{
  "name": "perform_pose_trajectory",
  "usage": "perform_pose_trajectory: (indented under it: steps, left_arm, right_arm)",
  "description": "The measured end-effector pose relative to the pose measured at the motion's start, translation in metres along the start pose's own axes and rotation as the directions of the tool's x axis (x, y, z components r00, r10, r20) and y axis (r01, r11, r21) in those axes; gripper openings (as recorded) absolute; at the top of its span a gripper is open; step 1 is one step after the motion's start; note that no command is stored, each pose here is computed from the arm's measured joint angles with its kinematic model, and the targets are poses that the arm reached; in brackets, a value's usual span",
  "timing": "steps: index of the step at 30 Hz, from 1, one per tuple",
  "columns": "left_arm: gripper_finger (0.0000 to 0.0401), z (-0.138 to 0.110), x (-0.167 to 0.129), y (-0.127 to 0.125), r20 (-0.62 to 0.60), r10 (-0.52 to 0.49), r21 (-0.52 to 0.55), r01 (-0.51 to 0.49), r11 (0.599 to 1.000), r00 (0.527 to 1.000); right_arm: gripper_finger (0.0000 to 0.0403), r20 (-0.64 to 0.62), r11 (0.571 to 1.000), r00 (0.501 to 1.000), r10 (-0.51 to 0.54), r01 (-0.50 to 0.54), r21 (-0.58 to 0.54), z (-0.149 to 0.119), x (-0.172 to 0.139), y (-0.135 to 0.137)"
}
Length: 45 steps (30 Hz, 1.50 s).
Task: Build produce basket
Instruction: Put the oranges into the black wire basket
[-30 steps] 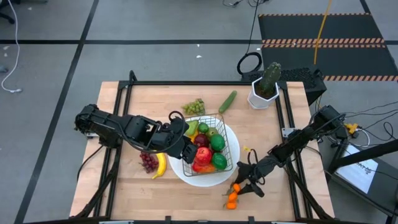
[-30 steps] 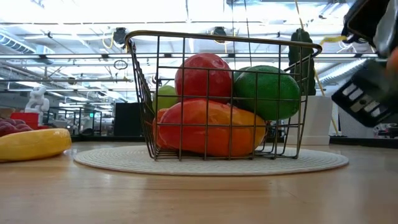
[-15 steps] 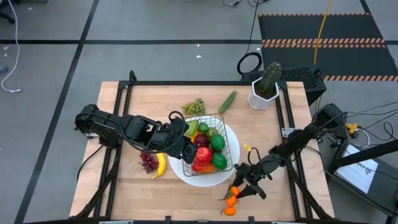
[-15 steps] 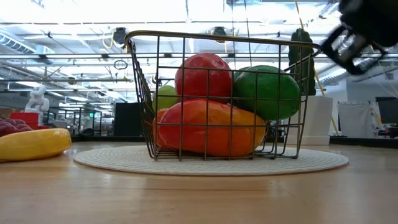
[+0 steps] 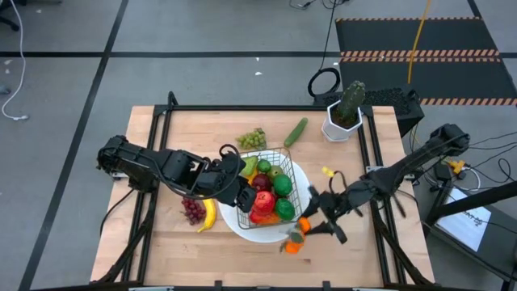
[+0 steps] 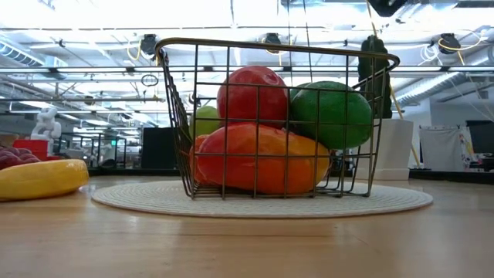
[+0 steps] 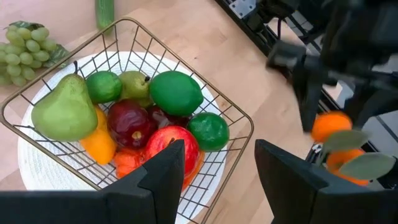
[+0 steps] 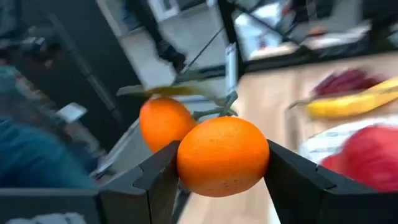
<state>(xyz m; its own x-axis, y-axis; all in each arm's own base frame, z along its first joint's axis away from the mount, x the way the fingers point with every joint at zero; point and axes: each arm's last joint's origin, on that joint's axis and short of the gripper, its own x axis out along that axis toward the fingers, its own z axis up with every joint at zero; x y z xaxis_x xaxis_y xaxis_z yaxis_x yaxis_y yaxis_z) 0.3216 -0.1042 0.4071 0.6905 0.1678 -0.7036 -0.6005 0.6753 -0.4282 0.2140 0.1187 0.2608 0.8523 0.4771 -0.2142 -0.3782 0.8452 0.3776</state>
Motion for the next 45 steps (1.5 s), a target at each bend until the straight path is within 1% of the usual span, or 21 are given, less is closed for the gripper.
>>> perform_pose_trajectory:
  steps: [10, 13, 15, 18, 21, 25, 29, 30, 34, 36, 40, 45]
  left_arm:
    - [0.0196, 0.003, 0.001, 0.002, 0.012, 0.010, -0.003, -0.010, 1.000, 1.000]
    - [0.0196, 0.004, 0.002, 0.002, 0.018, 0.014, -0.001, -0.014, 1.000, 1.000]
    - [0.0195, 0.005, 0.002, 0.003, 0.022, 0.017, 0.002, -0.017, 1.000, 1.000]
    - [0.0196, 0.007, 0.003, 0.004, 0.025, 0.021, 0.000, -0.021, 1.000, 0.999]
    - [0.0196, 0.009, 0.004, 0.005, 0.030, 0.027, 0.003, -0.027, 1.000, 0.999]
    - [0.0196, 0.013, 0.006, 0.008, 0.035, 0.036, -0.006, -0.036, 0.999, 0.999]
    - [0.0195, 0.016, 0.007, 0.010, 0.040, 0.042, -0.009, -0.042, 0.999, 0.998]
    - [0.0196, 0.017, 0.007, 0.010, 0.041, 0.043, -0.010, -0.043, 0.999, 0.998]
    - [0.0196, 0.018, 0.008, 0.011, 0.043, 0.047, -0.004, -0.047, 0.999, 0.998]
    - [0.0196, 0.019, 0.008, 0.011, 0.044, 0.047, 0.005, -0.048, 0.999, 0.998]
    - [0.0196, 0.020, 0.009, 0.012, 0.046, 0.051, 0.012, -0.052, 0.999, 0.998]
    - [0.0196, 0.024, 0.010, 0.015, 0.052, 0.059, 0.019, -0.060, 0.998, 0.997]
  right_arm:
    - [0.0203, 0.165, 0.989, 0.978, -0.126, 0.138, -0.061, 0.045, -0.047, 0.001]
    - [0.0203, 0.203, 0.976, 0.964, -0.172, 0.195, -0.100, 0.059, -0.061, 0.005]
    - [0.0203, 0.228, 0.955, 0.948, -0.223, 0.259, -0.142, 0.068, -0.070, 0.007]
    - [0.0203, 0.292, 0.904, 0.905, -0.309, 0.374, -0.204, 0.081, -0.084, 0.010]
    - [0.0203, 0.371, 0.836, 0.839, -0.397, 0.498, -0.230, 0.092, -0.097, 0.012]
    - [0.0203, 0.445, 0.725, 0.753, -0.485, 0.631, -0.276, 0.101, -0.112, 0.013]
    - [0.0203, 0.474, 0.606, 0.724, -0.502, 0.685, -0.405, 0.103, -0.122, 0.014]
    - [0.0203, 0.479, 0.583, 0.720, -0.501, 0.691, -0.428, 0.104, -0.124, 0.014]
    - [0.0203, 0.495, 0.523, 0.713, -0.496, 0.701, -0.485, 0.105, -0.131, 0.015]
    - [0.0203, 0.500, 0.510, 0.701, -0.509, 0.713, -0.481, 0.105, -0.132, 0.015]
    - [0.0203, 0.502, 0.521, 0.682, -0.531, 0.731, -0.442, 0.105, -0.133, 0.014]
    - [0.0203, 0.502, 0.538, 0.681, -0.533, 0.731, -0.421, 0.105, -0.133, 0.014]
